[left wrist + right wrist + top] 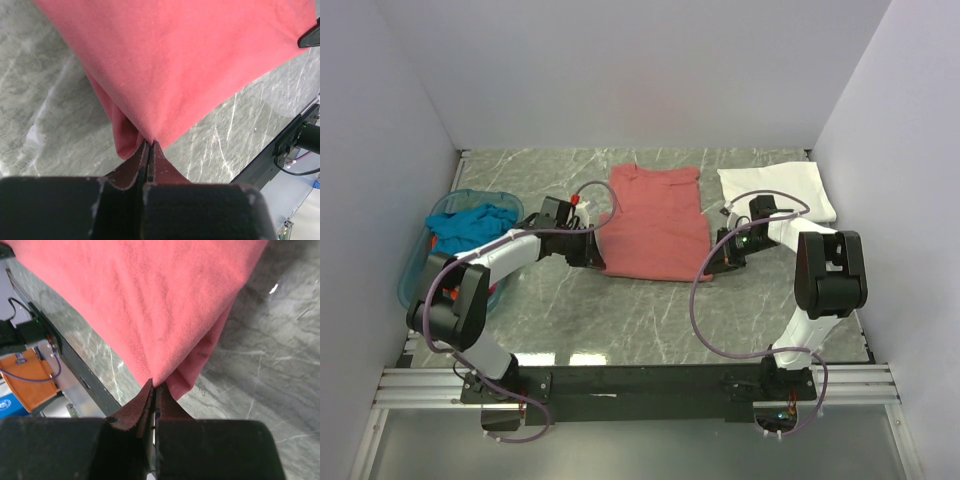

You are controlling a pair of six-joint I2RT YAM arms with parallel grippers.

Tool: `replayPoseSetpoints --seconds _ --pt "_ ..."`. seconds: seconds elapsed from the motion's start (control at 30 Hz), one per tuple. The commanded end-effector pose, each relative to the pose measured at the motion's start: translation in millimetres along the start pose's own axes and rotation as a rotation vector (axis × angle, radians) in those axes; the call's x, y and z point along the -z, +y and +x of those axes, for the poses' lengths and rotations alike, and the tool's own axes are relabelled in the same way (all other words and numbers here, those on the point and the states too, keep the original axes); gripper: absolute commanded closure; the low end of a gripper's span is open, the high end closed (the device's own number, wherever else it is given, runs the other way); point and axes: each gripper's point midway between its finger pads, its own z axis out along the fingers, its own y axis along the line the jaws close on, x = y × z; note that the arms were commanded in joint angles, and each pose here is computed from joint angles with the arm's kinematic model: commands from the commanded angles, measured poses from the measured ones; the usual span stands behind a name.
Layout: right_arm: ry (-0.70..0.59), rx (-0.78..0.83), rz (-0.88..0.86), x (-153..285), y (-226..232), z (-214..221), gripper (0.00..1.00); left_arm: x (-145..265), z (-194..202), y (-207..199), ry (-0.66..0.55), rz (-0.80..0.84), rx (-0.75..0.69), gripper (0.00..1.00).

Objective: Fold and stack the t-shirts
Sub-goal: Fold the tshirt

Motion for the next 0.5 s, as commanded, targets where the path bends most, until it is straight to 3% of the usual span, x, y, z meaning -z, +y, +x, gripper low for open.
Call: replayPoseSetpoints --seconds 0.0,0.2,0.3,0.43,0.47 --pt "0.047 0.030 -0.009 2 1 12 1.00 -3 8 0 0.028 0.011 0.016 0.98" --pt "0.106 0.002 -0.001 1 -3 21 0.94 -6 19 4 0.074 0.000 0.051 0.90" --pt "0.092 0.059 0.024 10 -1 17 0.85 6 9 5 0.013 -0.049 0.021 0.57" --pt "0.040 0.182 0.066 28 7 3 0.59 39 -20 0 -0.126 -0.129 -0.095 0.38" --pt "0.038 0.196 0.074 31 9 1 0.58 52 -31 -4 -0.184 -0.153 -0.131 0.36"
